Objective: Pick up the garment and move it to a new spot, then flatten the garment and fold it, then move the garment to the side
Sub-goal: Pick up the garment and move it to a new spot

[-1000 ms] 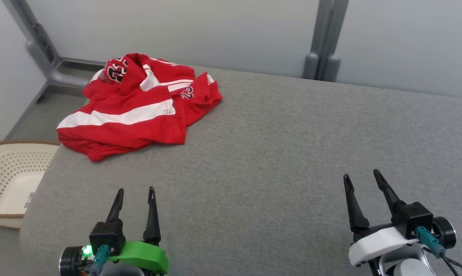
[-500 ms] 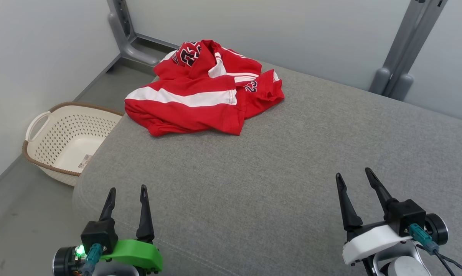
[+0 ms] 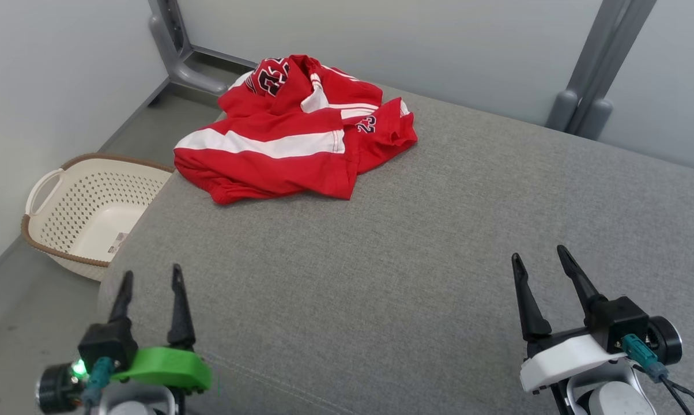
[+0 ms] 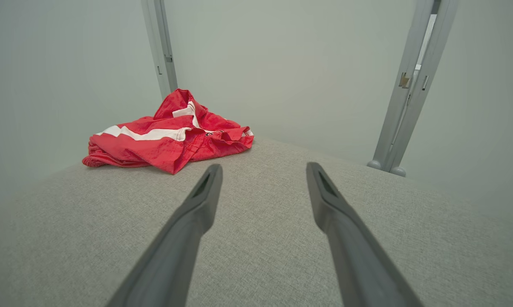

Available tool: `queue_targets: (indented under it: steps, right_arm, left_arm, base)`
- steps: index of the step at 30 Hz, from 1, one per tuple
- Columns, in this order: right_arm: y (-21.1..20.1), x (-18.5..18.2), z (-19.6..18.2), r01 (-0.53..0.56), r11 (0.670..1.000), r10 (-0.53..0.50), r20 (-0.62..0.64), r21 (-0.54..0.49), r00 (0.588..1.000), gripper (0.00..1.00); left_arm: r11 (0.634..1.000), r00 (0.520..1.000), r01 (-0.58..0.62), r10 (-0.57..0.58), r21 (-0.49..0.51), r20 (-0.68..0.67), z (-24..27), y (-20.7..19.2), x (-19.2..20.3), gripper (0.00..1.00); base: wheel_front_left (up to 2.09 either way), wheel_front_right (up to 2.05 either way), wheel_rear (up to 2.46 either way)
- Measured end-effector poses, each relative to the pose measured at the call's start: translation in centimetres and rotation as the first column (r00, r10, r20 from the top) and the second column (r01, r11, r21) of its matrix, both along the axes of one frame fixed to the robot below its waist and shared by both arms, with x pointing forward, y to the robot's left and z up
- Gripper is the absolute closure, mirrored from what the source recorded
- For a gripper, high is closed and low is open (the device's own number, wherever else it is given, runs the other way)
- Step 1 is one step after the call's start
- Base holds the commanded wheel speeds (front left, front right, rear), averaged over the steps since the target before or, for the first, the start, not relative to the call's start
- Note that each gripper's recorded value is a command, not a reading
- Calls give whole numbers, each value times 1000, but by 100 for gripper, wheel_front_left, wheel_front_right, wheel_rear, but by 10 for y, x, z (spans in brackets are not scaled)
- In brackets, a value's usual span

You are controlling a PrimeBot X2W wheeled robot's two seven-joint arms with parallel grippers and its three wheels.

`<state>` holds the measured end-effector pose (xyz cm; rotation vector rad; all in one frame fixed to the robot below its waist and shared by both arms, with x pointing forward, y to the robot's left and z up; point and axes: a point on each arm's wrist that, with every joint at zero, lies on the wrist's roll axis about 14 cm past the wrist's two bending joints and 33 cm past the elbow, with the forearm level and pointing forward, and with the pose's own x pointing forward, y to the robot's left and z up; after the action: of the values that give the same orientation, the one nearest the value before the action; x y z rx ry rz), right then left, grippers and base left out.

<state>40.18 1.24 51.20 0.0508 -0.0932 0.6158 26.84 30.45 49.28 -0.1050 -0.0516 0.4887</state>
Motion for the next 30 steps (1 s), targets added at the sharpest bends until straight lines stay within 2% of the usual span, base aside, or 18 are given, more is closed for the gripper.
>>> queue_targets:
  steps: [4, 9, 13, 17, 20, 25, 27, 30]
  right_arm:
    - [-9, 6, -6, 25, 1000, -25, 0, -17, 1000, 0]
    - [-23, 15, -19, 63, 996, -63, -4, -58, 998, 0]
    - [-28, 27, -25, 82, 993, -82, 5, -81, 997, 0]
    - [-33, 36, -38, 95, 990, -97, -12, -105, 995, 0]
    - [-38, 44, -48, 107, 987, -111, -27, -120, 993, 0]
    - [-52, 54, -70, 140, 980, -151, -67, -142, 986, 0]
    - [-58, 56, -79, 152, 977, -167, -88, -150, 982, 0]
    - [-65, 57, -94, 166, 972, -187, -121, -164, 975, 0]
  left_arm:
    - [990, 998, 5, -13, 140, 58, 44, 31, 26, 0]
    - [944, 991, 7, -50, 329, 121, 120, 73, 72, 0]
    - [928, 994, 42, -75, 371, 75, 155, 92, 117, 0]
    - [959, 996, 84, -80, 269, -25, 143, 103, 161, 0]
    - [983, 980, 112, -85, 148, -178, 99, 105, 189, 0]
    - [990, 896, 128, -138, -51, -423, 8, 90, 210, 0]
    - [982, 856, 111, -171, -149, -488, -30, 79, 212, 0]
    - [970, 780, 78, -202, -229, -593, -78, 70, 204, 0]
  base:
    - [0, 0, 0]
    - [0, 0, 0]
    - [0, 0, 0]
    - [0, 0, 0]
    - [0, 0, 0]
    - [0, 0, 0]
    - [0, 0, 0]
    - [0, 0, 0]
